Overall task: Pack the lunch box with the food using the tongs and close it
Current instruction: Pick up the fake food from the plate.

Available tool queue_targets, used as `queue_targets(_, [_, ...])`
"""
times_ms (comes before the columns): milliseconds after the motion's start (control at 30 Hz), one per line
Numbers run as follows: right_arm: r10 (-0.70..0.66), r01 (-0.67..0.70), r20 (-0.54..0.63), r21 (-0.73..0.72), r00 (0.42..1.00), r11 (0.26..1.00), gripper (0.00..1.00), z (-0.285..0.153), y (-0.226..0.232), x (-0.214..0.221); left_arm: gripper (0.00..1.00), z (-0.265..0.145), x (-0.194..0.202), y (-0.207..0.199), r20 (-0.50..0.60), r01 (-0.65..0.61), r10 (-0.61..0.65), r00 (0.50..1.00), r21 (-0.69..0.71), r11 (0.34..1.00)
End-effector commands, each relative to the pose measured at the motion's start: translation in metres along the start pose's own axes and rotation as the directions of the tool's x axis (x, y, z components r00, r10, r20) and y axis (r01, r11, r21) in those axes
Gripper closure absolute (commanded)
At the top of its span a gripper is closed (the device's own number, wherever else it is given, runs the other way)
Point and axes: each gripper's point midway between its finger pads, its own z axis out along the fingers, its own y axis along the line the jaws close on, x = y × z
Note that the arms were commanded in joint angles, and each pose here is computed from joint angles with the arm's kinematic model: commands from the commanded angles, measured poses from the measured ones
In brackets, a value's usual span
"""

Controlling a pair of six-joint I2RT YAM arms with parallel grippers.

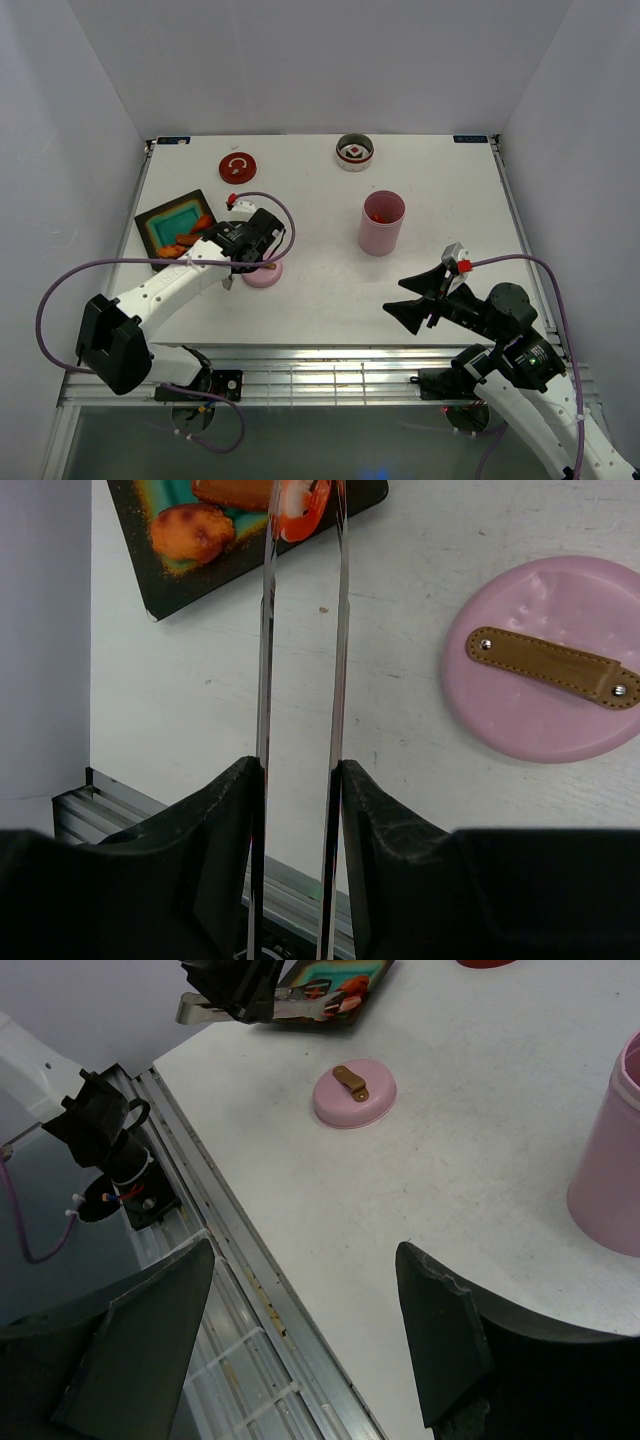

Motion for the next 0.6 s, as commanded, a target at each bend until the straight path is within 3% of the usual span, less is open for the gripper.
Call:
queue_targets(0, [-0.033,0.034,0.038,-0.028,0.999,0.999,0.21,0.001,0.005,-0.012,0.52,-0.002,-0.008,0.0,0.039,0.01,-0.009,0.999,-0.015,1.0])
queue_targets(567, [-0.032,0.033,0.037,-0.03,0.999,0.999,0.21,0.001,0.006,-0.012,0.52,0.013,0.0,-0.01,0.016,-0.057,0.058,0.998,-0.059,0.997])
